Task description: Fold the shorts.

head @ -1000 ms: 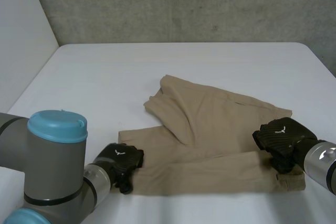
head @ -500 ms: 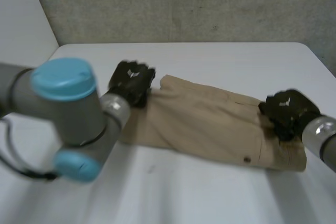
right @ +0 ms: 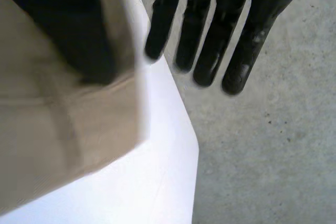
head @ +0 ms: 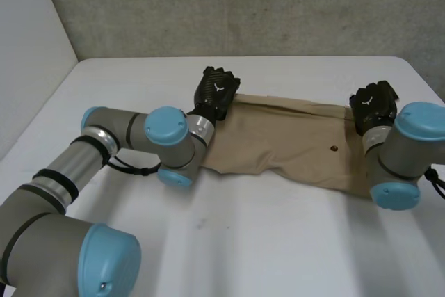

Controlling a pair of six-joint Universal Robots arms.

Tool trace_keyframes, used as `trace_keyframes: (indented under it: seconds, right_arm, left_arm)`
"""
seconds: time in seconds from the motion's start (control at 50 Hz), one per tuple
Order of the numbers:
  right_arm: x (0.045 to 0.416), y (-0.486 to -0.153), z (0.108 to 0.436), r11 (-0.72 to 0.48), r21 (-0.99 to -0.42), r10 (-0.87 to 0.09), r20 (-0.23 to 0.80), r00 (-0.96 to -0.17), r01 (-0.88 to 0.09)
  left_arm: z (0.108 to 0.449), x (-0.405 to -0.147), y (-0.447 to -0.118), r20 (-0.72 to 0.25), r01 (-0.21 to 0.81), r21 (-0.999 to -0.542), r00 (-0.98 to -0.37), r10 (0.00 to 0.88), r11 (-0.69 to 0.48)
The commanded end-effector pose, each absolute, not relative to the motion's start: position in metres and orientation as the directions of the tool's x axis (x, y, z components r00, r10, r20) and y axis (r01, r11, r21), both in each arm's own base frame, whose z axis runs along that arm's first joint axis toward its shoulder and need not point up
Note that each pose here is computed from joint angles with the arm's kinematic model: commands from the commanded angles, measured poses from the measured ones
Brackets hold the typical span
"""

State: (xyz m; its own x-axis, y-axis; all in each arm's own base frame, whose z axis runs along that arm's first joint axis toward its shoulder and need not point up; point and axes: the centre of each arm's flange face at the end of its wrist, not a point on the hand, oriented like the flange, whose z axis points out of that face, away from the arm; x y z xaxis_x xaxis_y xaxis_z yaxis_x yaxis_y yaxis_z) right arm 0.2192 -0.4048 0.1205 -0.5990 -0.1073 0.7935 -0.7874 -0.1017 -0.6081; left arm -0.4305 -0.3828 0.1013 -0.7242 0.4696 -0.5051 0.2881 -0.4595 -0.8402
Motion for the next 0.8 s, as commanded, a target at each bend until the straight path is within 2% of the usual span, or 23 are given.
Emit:
trace_keyframes:
  seconds: [0.02, 0.08, 0.14, 0.22, 0.28, 0.3, 0.36, 0.38, 0.44, 0.46, 0.52, 0.54, 0.64, 0.72, 0.8]
  right_arm:
    - [0.229, -0.407, 0.158, -0.19, -0.646, -0.022, 0.756, -0.654, -0.74]
    - [0.225, -0.398, 0.198, -0.238, -0.71, 0.01, 0.681, -0.732, -0.663]
    - [0.221, -0.386, 0.23, -0.27, -0.763, 0.018, 0.606, -0.795, -0.588]
    - [0.216, -0.363, 0.245, -0.233, -0.804, -0.034, 0.569, -0.821, -0.547]
    - [0.215, -0.348, 0.241, -0.176, -0.824, -0.112, 0.561, -0.82, -0.539]
    - [0.215, -0.339, 0.237, -0.138, -0.839, -0.17, 0.544, -0.822, -0.527]
    - [0.214, -0.325, 0.229, -0.062, -0.863, -0.257, 0.499, -0.827, -0.502]
    - [0.212, -0.315, 0.227, -0.007, -0.875, -0.298, 0.463, -0.834, -0.484]
    - [0.203, -0.303, 0.221, 0.101, -0.882, -0.337, 0.405, -0.85, -0.461]
    - [0.197, -0.297, 0.213, 0.184, -0.876, -0.355, 0.364, -0.861, -0.446]
    - [0.189, -0.288, 0.2, 0.284, -0.859, -0.374, 0.311, -0.874, -0.427]
    - [0.186, -0.284, 0.192, 0.309, -0.854, -0.388, 0.288, -0.875, -0.418]
    - [0.18, -0.284, 0.172, 0.291, -0.869, -0.396, 0.271, -0.878, -0.4]
    - [0.177, -0.292, 0.153, 0.262, -0.879, -0.368, 0.291, -0.883, -0.398]
    - [0.176, -0.3, 0.142, 0.252, -0.878, -0.359, 0.306, -0.882, -0.408]
  left_arm:
    - [0.113, -0.425, -0.384, -0.496, 0.274, -0.815, -0.786, 0.37, -0.511]
    - [0.149, -0.418, -0.381, -0.474, 0.253, -0.8, -0.822, 0.314, -0.544]
    - [0.172, -0.41, -0.372, -0.462, 0.246, -0.802, -0.834, 0.303, -0.545]
    - [0.193, -0.402, -0.351, -0.461, 0.25, -0.814, -0.827, 0.321, -0.525]
    - [0.2, -0.394, -0.336, -0.467, 0.264, -0.825, -0.817, 0.338, -0.5]
    - [0.205, -0.386, -0.326, -0.471, 0.278, -0.833, -0.809, 0.351, -0.479]
    - [0.206, -0.374, -0.309, -0.473, 0.304, -0.851, -0.797, 0.376, -0.428]
    - [0.205, -0.366, -0.299, -0.464, 0.319, -0.868, -0.793, 0.395, -0.381]
    - [0.202, -0.353, -0.285, -0.433, 0.334, -0.898, -0.792, 0.43, -0.288]
    - [0.199, -0.345, -0.276, -0.4, 0.335, -0.916, -0.795, 0.457, -0.219]
    - [0.195, -0.334, -0.263, -0.335, 0.33, -0.939, -0.801, 0.495, -0.102]
    - [0.19, -0.326, -0.254, -0.289, 0.325, -0.945, -0.808, 0.514, -0.021]
    - [0.174, -0.308, -0.233, -0.182, 0.308, -0.938, -0.827, 0.531, 0.159]
    - [0.169, -0.298, -0.225, -0.167, 0.304, -0.934, -0.836, 0.522, 0.189]
    - [0.169, -0.294, -0.221, -0.166, 0.29, -0.942, -0.839, 0.518, 0.169]
